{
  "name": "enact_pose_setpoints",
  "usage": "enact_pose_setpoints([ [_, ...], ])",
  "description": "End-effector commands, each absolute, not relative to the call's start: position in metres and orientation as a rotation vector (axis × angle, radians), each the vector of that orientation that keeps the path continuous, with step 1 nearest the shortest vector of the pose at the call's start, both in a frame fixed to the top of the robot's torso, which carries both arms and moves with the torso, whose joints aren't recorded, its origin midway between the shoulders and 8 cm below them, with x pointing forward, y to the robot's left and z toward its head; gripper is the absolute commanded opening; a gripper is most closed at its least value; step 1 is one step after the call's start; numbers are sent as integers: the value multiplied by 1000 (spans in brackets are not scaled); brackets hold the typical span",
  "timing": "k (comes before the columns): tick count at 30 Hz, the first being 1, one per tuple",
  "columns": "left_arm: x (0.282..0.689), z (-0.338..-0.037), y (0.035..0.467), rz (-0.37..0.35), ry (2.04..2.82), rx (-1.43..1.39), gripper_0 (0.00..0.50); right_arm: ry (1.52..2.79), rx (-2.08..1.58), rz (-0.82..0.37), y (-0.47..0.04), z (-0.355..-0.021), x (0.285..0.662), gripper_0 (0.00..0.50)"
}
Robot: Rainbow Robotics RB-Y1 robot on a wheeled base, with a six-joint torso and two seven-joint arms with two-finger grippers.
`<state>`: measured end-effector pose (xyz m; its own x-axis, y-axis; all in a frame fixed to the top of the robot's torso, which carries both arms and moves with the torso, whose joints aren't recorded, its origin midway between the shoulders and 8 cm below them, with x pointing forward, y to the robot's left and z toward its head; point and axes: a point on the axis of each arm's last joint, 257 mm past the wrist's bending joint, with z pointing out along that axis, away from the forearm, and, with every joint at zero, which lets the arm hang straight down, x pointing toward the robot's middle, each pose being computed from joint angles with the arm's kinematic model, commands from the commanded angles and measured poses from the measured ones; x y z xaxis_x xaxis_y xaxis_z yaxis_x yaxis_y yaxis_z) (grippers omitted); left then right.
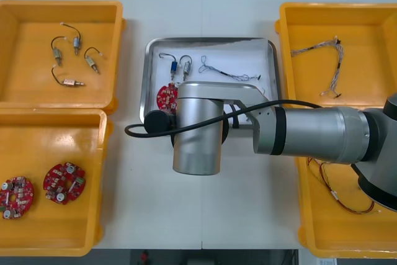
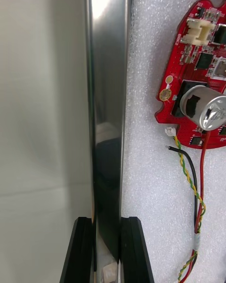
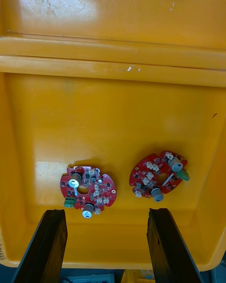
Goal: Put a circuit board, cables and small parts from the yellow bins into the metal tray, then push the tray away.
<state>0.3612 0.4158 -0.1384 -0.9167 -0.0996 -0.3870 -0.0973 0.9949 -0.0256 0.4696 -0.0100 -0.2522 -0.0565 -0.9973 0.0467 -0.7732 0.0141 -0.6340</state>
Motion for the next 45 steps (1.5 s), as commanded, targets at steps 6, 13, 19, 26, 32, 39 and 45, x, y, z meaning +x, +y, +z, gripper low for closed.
enact_pose_setpoints([
  [6, 371, -119, 414, 71, 2693, 45, 500, 1756, -1767, -738, 29, -199, 501, 0],
  [13, 371, -119, 414, 71, 2693, 45, 500, 1715, -1729, -708, 42, -189, 524, 0],
  [19, 371, -119, 414, 71, 2693, 45, 500, 1684, -1712, -712, 47, -180, 541, 0],
  [26, 371, -119, 414, 71, 2693, 45, 500, 1637, -1691, -734, 57, -166, 559, 0],
  [32, 371, -119, 414, 71, 2693, 45, 500, 1606, -1666, -717, 64, -162, 577, 0],
  [39, 371, -119, 414, 71, 2693, 45, 500, 1584, -1645, -706, 66, -158, 593, 0],
  [45, 371, -119, 414, 71, 2693, 45, 500, 1580, -1623, -708, 64, -154, 606, 0],
])
